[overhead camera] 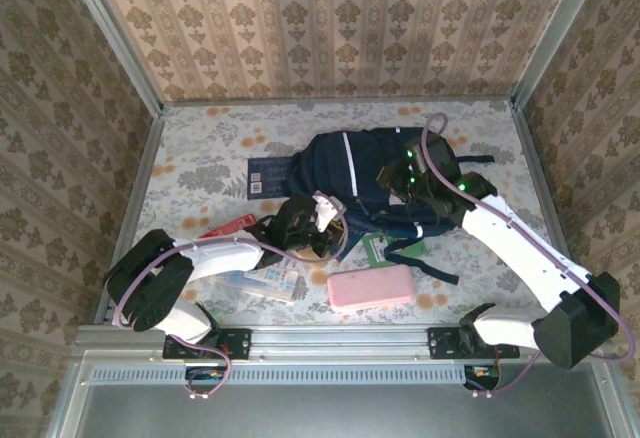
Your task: Pack the student bag
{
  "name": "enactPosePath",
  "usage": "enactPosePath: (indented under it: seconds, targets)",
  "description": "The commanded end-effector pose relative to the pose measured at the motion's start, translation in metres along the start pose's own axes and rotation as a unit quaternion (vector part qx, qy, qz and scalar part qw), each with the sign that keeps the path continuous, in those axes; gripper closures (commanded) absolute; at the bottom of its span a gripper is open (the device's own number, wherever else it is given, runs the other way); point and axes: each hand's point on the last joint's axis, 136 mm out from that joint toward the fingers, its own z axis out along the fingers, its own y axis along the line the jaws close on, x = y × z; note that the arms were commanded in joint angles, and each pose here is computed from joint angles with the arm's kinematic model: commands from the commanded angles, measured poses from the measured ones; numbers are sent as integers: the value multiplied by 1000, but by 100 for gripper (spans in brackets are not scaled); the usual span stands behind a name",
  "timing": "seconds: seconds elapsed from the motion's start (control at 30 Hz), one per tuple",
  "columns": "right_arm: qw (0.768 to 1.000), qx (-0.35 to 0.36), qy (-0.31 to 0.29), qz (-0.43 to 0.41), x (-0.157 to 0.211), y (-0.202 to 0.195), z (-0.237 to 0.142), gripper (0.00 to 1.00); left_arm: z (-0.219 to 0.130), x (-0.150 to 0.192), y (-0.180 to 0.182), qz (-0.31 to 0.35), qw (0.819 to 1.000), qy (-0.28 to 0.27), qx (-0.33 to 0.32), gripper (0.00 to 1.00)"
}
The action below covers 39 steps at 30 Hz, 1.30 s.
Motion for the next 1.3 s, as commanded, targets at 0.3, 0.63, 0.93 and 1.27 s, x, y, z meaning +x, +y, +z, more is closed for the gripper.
enactPosePath:
  seconds: [0.3,0.63,0.93,1.27]
  targets:
    - [965,-89,78,235,79,-28,37,38,7,-41,-47,47,994,-33,92,100]
    - [954,-109,25,279,66,-32,55,39,7,-43,-51,48,993,-36,100,100]
    - [960,-57,-2,275,64,-56,61,79,6,-38,-49,50,994,-26,93,100]
    - [973,-22,-40,225,52,-66,44,93,0,-26,-30,19,997,-2,73,100]
